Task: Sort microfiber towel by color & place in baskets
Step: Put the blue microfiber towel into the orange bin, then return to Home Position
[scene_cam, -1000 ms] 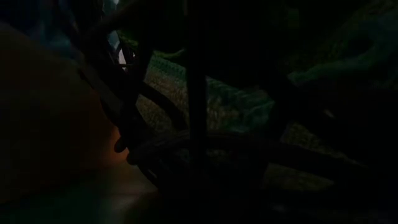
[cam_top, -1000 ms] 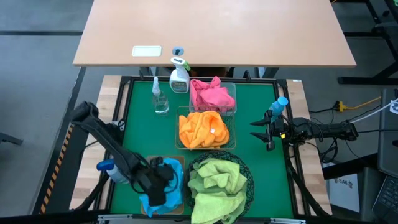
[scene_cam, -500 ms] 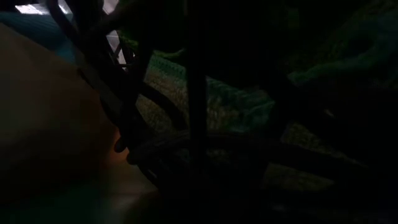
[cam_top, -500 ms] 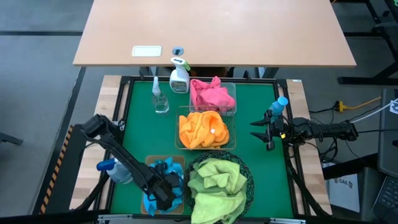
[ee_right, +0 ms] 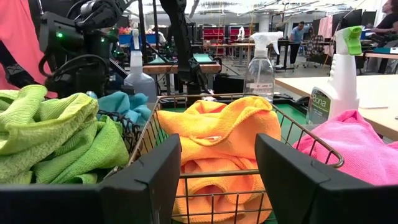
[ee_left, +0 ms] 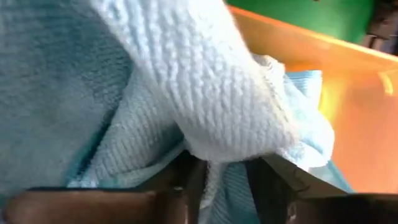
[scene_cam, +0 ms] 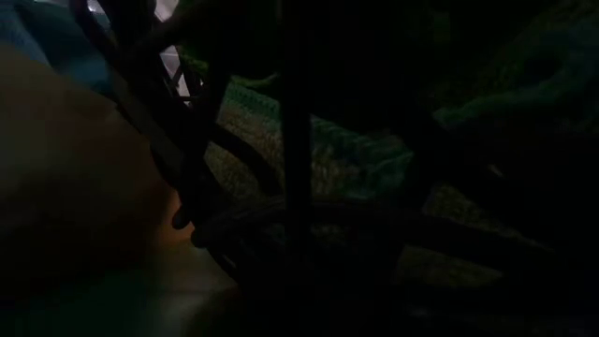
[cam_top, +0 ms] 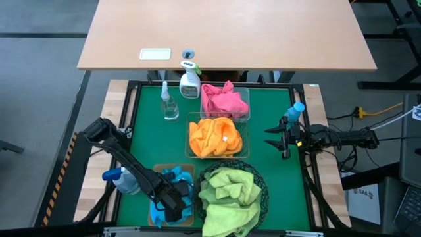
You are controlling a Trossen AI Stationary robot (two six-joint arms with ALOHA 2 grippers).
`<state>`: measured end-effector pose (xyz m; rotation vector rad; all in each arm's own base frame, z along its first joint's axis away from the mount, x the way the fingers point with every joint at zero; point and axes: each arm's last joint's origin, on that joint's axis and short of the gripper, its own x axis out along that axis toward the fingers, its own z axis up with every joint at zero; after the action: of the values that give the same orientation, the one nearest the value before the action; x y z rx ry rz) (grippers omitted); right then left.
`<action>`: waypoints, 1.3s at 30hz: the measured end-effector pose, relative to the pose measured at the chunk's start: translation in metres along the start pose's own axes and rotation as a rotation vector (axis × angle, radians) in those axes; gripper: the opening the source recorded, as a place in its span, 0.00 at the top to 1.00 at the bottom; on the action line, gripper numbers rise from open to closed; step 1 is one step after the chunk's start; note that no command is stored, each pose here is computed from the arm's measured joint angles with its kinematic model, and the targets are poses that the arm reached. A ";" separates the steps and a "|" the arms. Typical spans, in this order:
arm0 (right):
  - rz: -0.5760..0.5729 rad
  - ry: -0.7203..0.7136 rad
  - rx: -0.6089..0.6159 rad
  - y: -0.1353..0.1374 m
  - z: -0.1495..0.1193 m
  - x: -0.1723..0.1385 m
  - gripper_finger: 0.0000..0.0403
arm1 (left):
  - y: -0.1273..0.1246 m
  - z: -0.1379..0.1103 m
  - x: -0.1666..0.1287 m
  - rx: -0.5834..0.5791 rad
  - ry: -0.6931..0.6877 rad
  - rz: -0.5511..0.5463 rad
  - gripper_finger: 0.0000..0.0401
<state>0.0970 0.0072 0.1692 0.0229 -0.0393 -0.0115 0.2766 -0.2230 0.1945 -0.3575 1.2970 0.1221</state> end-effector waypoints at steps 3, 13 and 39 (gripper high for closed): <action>0.000 0.000 0.000 0.000 0.000 0.000 0.49 | 0.001 0.002 -0.008 -0.011 0.016 -0.041 0.70; 0.000 -0.001 0.000 0.000 0.000 0.000 0.49 | 0.010 0.015 -0.036 -0.056 0.024 -0.156 0.68; 0.002 0.000 0.000 0.000 0.000 0.000 0.49 | 0.069 0.074 -0.183 0.386 -0.929 -0.132 0.68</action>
<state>0.0970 0.0073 0.1691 0.0231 -0.0393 -0.0092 0.2750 -0.1142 0.3733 -0.0266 0.3575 -0.0747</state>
